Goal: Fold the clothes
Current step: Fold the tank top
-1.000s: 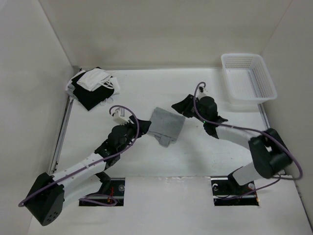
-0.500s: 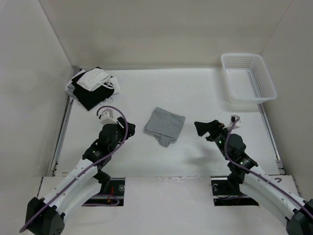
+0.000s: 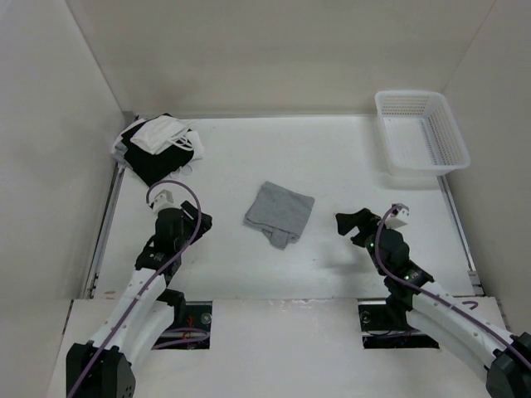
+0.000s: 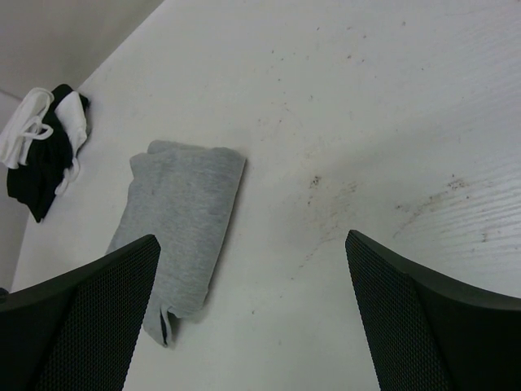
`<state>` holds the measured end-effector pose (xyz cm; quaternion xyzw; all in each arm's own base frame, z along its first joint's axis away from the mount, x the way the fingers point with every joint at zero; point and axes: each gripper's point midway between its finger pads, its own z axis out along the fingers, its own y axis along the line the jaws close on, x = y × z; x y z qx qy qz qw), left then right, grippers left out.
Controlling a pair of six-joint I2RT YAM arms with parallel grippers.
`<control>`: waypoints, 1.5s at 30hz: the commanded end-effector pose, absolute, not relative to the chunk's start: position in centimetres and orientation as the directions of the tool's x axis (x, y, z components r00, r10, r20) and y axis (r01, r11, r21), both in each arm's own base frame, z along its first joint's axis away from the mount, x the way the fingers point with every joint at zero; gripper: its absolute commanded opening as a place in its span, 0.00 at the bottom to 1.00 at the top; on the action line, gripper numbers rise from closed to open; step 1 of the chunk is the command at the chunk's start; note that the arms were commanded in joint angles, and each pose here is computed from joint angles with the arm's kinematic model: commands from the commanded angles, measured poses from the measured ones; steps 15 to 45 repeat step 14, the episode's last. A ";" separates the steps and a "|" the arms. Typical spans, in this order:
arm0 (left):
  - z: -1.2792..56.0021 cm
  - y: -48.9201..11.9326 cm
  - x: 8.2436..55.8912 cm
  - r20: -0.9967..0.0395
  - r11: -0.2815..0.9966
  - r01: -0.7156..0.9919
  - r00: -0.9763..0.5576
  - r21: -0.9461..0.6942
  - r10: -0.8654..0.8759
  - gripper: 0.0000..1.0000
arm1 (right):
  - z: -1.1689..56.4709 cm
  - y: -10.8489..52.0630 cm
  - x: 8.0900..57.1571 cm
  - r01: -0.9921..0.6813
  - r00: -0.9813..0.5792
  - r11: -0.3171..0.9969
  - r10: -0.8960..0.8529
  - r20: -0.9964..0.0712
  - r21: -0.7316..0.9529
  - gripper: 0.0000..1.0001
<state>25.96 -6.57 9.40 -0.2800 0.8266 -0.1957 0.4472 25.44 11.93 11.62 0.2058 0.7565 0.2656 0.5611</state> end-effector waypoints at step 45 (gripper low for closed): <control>11.1 -8.8 28.2 -0.654 0.779 -0.175 -0.451 -0.603 -0.607 0.57 | 12.2 12.2 26.1 0.007 -0.261 0.769 0.618 -0.741 0.639 1.00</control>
